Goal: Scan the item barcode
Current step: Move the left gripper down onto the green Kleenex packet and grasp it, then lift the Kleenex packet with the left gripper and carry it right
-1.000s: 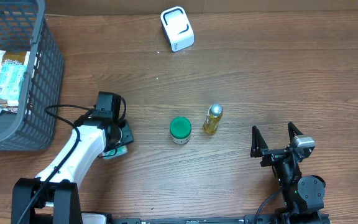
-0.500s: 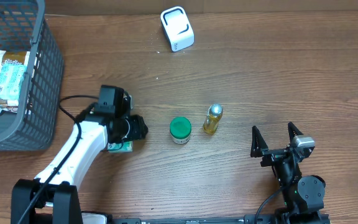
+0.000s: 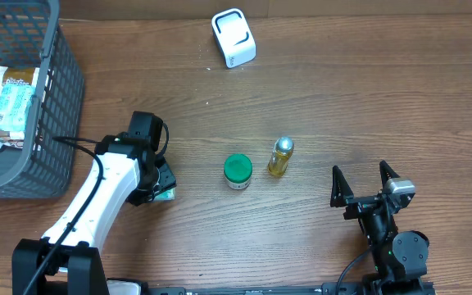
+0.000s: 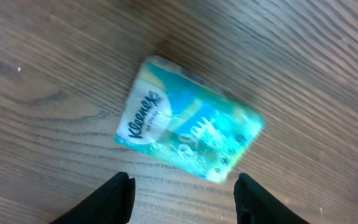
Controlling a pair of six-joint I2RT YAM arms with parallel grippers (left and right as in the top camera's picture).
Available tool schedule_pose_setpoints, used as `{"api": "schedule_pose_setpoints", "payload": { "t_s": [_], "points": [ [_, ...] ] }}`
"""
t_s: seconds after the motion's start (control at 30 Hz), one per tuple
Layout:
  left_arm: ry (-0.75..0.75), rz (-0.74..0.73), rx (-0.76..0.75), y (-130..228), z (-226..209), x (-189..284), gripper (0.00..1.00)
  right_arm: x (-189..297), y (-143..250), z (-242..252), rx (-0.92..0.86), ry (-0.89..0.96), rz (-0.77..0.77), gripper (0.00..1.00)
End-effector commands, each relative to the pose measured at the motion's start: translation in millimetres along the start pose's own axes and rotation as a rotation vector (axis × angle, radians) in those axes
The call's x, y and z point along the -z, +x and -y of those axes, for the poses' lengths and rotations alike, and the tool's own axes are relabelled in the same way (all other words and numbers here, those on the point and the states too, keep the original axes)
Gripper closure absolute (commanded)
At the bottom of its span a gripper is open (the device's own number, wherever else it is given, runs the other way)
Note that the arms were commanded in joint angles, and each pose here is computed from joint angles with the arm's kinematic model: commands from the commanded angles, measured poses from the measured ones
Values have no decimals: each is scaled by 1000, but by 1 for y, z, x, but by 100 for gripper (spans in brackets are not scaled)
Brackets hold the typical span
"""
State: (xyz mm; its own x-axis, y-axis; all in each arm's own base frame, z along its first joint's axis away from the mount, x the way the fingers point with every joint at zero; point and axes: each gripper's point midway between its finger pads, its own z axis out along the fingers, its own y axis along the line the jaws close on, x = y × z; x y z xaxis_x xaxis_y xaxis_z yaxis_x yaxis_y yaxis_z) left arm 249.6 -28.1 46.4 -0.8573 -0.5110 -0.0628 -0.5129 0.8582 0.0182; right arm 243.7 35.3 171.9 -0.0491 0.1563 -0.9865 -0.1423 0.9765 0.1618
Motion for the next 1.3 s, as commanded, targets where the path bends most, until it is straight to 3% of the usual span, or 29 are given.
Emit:
{"api": "schedule_pose_setpoints", "payload": {
  "t_s": [0.0,0.17,0.27,0.43,0.5,0.57,0.6,0.77,1.03,1.27],
  "points": [
    [-76,31,124,3,-18,-14,52,0,3,0,7,-2,0,0],
    [-23,111,83,-13,-8,-23,69,0,3,0,7,-2,0,0],
    [44,157,-16,-25,9,-21,72,0,3,0,7,-2,0,0],
    [283,197,-335,-32,61,-10,72,0,3,0,7,-2,0,0],
    [329,212,-370,-34,71,-5,79,0,3,0,7,-2,0,0],
    [310,206,-359,-37,67,0,93,0,3,0,7,-2,0,0],
    [293,198,-333,-39,64,3,96,0,3,0,7,-2,0,0],
    [171,146,-220,-41,38,14,96,0,3,0,7,-2,0,0],
    [56,-40,-37,-7,-6,5,96,0,3,0,7,-2,0,0],
    [-75,-89,-39,14,-37,-11,96,0,3,0,7,-2,0,0]
  ]
}}
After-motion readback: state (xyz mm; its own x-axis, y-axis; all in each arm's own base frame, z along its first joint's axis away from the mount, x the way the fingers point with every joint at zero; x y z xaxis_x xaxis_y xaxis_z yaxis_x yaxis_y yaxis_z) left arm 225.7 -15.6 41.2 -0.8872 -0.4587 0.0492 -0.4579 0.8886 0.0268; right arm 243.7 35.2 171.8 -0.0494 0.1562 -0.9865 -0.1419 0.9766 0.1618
